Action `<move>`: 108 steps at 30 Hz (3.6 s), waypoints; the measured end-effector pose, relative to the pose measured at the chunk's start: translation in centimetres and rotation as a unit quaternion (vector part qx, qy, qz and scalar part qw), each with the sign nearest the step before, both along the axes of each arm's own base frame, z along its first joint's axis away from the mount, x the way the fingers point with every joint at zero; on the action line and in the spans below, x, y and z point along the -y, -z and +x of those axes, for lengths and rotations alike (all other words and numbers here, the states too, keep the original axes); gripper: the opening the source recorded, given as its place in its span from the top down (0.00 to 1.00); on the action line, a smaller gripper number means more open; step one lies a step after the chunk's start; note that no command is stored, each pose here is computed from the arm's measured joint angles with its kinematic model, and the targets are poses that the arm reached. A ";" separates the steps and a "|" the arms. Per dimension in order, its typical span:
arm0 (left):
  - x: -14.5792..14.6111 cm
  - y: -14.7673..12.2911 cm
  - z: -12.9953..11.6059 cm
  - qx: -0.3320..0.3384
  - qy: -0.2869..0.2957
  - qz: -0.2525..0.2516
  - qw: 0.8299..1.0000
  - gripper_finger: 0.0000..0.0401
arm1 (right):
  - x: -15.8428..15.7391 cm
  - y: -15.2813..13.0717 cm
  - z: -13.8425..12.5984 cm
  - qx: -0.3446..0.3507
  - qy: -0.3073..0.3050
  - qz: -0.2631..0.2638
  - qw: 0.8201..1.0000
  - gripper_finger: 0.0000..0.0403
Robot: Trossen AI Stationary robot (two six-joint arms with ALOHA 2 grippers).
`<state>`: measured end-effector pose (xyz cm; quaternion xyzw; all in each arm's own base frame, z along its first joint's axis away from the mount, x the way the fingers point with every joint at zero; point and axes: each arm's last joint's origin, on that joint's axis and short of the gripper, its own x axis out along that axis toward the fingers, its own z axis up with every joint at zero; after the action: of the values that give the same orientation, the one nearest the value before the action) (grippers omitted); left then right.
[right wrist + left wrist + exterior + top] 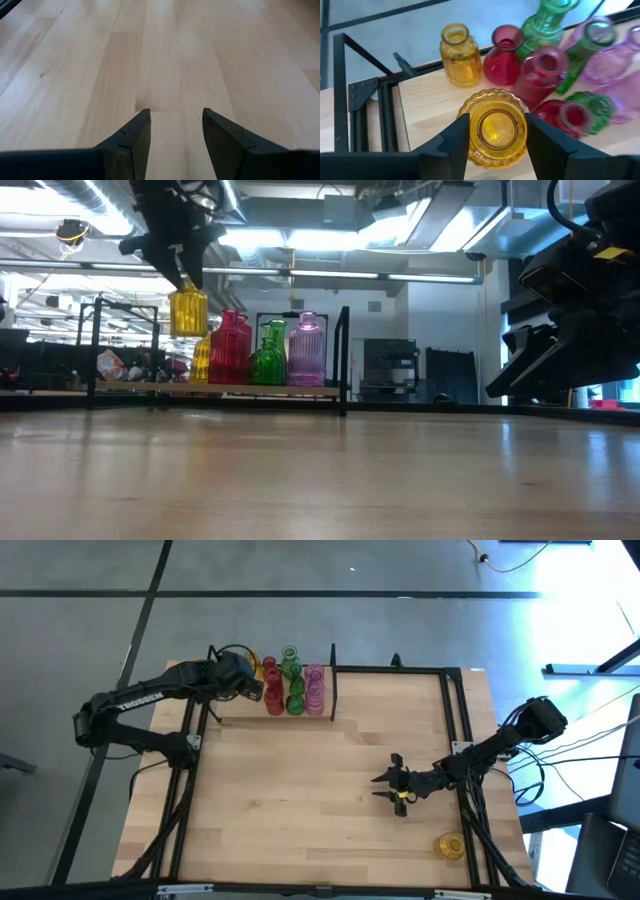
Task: Sort vases onto shelf
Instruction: Put the top yellow vase on the shelf aligned with the other yellow vase, then put the yellow vase on the shelf aligned with the other yellow vase
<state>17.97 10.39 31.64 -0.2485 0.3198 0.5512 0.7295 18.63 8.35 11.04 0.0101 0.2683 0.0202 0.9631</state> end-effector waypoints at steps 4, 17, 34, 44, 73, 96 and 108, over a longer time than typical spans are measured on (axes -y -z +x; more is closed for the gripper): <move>-1.2 1.0 0.5 -0.027 -0.013 -0.010 0.999 0.60 | 0.0 0.0 0.0 0.000 0.000 0.000 1.000 0.60; -5.1 4.0 2.6 -0.069 -0.035 -0.024 0.997 0.60 | 0.0 0.0 0.0 -0.001 -0.003 0.002 1.000 0.60; -6.9 6.8 3.7 -0.110 -0.056 -0.042 0.991 0.58 | 0.0 0.1 0.0 -0.006 -0.006 0.004 1.000 0.60; -7.0 6.9 3.9 -0.109 -0.055 -0.042 0.992 0.50 | 0.0 0.1 0.0 -0.006 -0.006 0.004 1.000 0.60; -3.0 0.5 0.6 0.023 0.021 -0.013 0.999 0.41 | 0.0 0.1 -0.1 -0.006 -0.007 0.002 1.000 0.60; 15.0 -0.2 9.0 0.085 0.374 0.156 0.910 0.41 | -2.7 -5.9 3.8 -0.215 -0.033 0.033 0.975 0.60; 19.8 4.2 12.7 0.051 0.512 0.132 0.847 0.41 | -7.2 -14.4 1.5 -0.357 0.006 0.084 0.930 0.60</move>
<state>30.70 -9.42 27.41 0.0213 0.2883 0.1226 0.9494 20.10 15.52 25.45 0.0993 0.5918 0.0318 0.7993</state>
